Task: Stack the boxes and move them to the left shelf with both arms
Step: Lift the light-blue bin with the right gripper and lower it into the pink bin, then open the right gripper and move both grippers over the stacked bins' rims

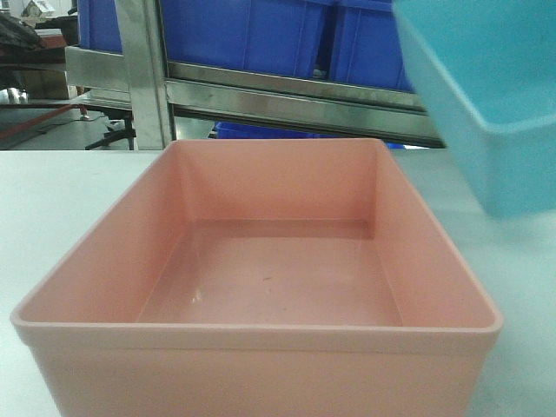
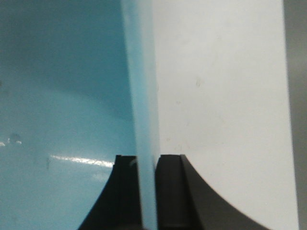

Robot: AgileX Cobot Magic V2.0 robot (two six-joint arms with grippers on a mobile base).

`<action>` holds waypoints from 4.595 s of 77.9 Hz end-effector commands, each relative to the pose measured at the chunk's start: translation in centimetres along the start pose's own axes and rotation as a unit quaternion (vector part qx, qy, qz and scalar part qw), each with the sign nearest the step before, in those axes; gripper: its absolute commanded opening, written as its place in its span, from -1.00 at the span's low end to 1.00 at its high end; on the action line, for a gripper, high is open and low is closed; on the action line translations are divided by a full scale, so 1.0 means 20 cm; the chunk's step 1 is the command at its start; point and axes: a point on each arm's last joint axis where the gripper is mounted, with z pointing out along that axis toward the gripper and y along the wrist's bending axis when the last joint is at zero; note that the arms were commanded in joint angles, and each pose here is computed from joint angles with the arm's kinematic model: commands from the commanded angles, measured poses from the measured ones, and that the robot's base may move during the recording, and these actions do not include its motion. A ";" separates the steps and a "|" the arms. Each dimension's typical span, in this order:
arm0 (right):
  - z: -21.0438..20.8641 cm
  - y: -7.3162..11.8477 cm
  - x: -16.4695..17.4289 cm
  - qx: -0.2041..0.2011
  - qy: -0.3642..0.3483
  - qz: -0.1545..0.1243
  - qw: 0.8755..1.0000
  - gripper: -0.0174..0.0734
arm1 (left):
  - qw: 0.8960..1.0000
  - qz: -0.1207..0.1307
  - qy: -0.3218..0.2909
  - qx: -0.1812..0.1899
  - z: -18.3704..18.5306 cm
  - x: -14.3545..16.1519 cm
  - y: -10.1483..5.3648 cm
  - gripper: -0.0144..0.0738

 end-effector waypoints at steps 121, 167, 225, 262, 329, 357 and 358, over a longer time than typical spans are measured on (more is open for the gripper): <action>-0.21 1.21 0.56 -0.193 0.100 0.067 0.974 -0.49 | 0.999 -0.005 -0.047 -0.003 -0.01 -0.08 0.00 -0.23; -0.23 1.17 0.56 -0.187 0.105 0.070 0.974 -0.49 | 0.999 -0.005 -0.046 -0.003 -0.01 -0.08 0.00 -0.23; -0.09 1.17 0.68 -0.176 0.117 0.071 0.975 -0.48 | 0.999 -0.005 -0.046 -0.003 -0.01 -0.08 0.00 -0.23; -0.09 1.17 0.68 -0.176 0.112 0.060 0.976 0.18 | 0.999 -0.005 -0.046 -0.003 -0.01 -0.08 0.00 -0.23; -0.09 1.16 0.69 -0.172 0.119 0.059 0.976 0.18 | 0.997 -0.023 -0.071 -0.002 0.00 -0.10 0.00 -0.23; -0.08 1.14 0.69 -0.145 0.121 0.036 0.981 0.18 | 0.992 -0.116 -0.050 0.016 0.11 -0.12 -0.01 -0.23; -0.08 1.14 0.70 -0.144 0.123 0.036 0.981 0.18 | 0.993 -0.109 -0.044 0.016 0.11 -0.12 -0.01 -0.23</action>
